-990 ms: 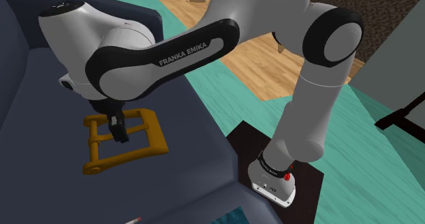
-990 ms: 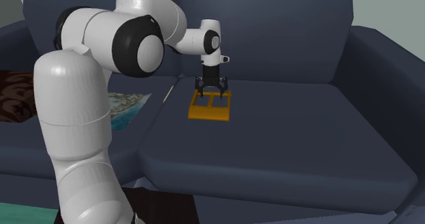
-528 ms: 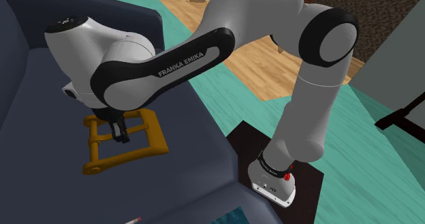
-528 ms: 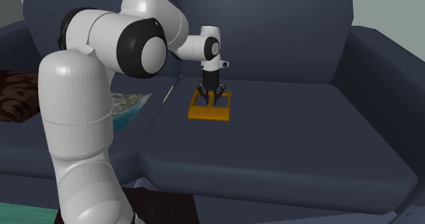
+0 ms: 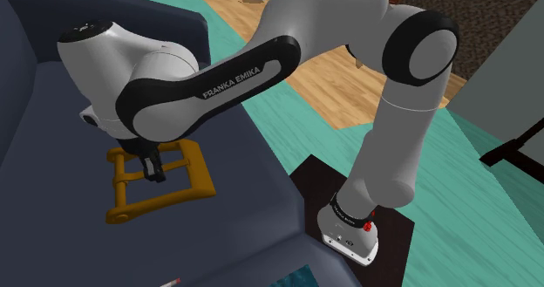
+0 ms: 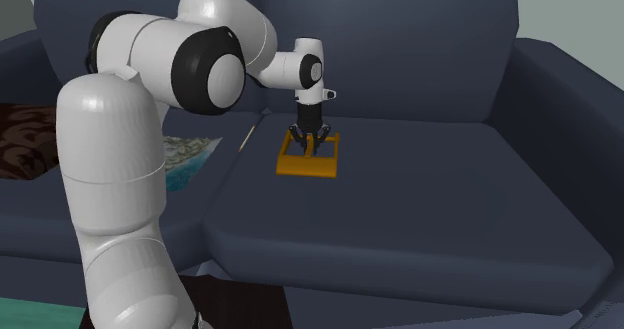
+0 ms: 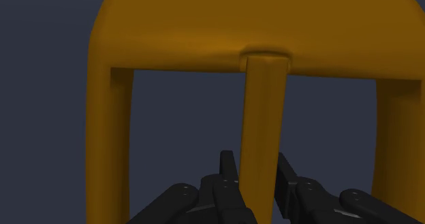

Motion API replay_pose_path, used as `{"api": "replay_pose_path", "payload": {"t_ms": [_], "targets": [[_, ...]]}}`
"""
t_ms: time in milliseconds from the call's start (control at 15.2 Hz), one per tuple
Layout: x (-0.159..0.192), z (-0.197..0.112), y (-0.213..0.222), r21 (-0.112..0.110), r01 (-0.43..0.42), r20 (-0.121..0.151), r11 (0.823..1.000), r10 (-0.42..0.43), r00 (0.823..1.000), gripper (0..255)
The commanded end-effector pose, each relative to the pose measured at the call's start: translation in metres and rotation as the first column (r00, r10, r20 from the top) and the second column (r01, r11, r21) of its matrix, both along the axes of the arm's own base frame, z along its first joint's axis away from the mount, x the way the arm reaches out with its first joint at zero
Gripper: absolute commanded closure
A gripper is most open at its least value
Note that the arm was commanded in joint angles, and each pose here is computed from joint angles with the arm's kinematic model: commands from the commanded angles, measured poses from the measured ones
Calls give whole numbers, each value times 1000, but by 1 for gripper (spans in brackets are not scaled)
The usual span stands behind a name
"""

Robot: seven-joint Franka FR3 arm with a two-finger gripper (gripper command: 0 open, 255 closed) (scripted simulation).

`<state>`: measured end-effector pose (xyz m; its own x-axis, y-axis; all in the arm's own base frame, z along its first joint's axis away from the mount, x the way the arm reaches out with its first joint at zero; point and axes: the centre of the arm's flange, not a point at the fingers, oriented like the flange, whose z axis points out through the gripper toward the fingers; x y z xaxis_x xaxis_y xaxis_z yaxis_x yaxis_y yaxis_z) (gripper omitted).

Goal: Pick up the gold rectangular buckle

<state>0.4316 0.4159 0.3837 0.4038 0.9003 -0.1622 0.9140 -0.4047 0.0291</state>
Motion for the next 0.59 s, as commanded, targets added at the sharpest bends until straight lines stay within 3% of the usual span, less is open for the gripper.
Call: {"api": "replay_pose_path", "payload": {"t_ms": [0, 528], "targets": [[0, 5, 0, 0, 0, 0, 1000, 0, 1000, 255], [0, 48, 1, 0, 0, 0, 1000, 0, 1000, 255]]}}
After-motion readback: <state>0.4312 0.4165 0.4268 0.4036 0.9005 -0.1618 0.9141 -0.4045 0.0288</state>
